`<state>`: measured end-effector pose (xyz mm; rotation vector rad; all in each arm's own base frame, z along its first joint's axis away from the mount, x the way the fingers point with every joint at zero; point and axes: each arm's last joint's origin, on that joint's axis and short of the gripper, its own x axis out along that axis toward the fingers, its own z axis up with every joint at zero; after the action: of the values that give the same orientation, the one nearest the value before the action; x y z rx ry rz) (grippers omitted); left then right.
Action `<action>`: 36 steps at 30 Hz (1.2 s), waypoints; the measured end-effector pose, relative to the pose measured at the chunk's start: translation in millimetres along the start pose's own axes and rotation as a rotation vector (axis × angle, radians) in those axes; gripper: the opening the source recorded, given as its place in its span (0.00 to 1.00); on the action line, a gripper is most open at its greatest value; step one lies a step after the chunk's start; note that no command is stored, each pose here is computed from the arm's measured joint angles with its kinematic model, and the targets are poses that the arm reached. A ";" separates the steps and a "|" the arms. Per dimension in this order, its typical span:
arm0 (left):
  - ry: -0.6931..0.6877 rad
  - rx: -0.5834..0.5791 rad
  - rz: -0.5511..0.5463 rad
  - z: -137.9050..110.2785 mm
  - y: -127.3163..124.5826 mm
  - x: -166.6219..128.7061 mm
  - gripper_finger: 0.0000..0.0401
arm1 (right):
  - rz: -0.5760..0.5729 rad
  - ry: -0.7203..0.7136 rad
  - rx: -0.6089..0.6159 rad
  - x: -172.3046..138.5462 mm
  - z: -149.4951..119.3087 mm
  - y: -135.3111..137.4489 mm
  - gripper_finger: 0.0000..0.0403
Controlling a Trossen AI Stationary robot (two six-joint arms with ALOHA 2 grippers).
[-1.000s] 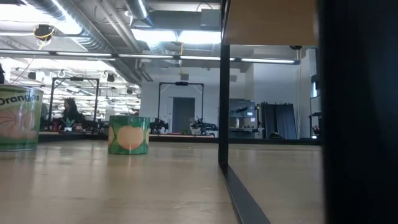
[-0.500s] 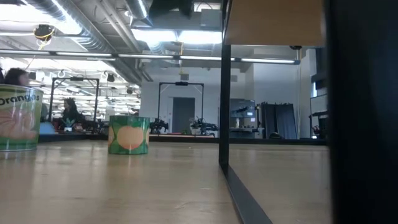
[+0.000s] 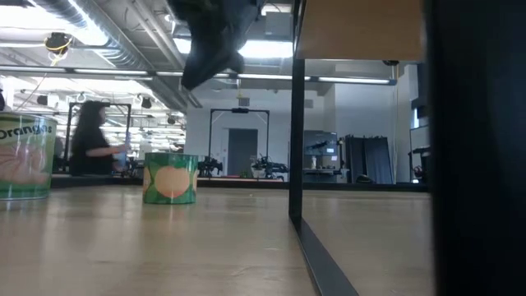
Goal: Pick and place cans onto a shelf
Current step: Put the canned peach on the shelf
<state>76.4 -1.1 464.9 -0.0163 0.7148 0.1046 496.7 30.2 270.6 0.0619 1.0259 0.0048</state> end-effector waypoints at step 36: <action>0.042 0.007 0.004 -3.8 0.3 0.2 0.09 | 0.029 0.042 0.298 75.6 -33.8 -35.8 0.24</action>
<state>74.0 -0.9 461.9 -0.0105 0.7571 0.1058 506.1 -1.4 186.7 0.3494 1.0612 -0.1210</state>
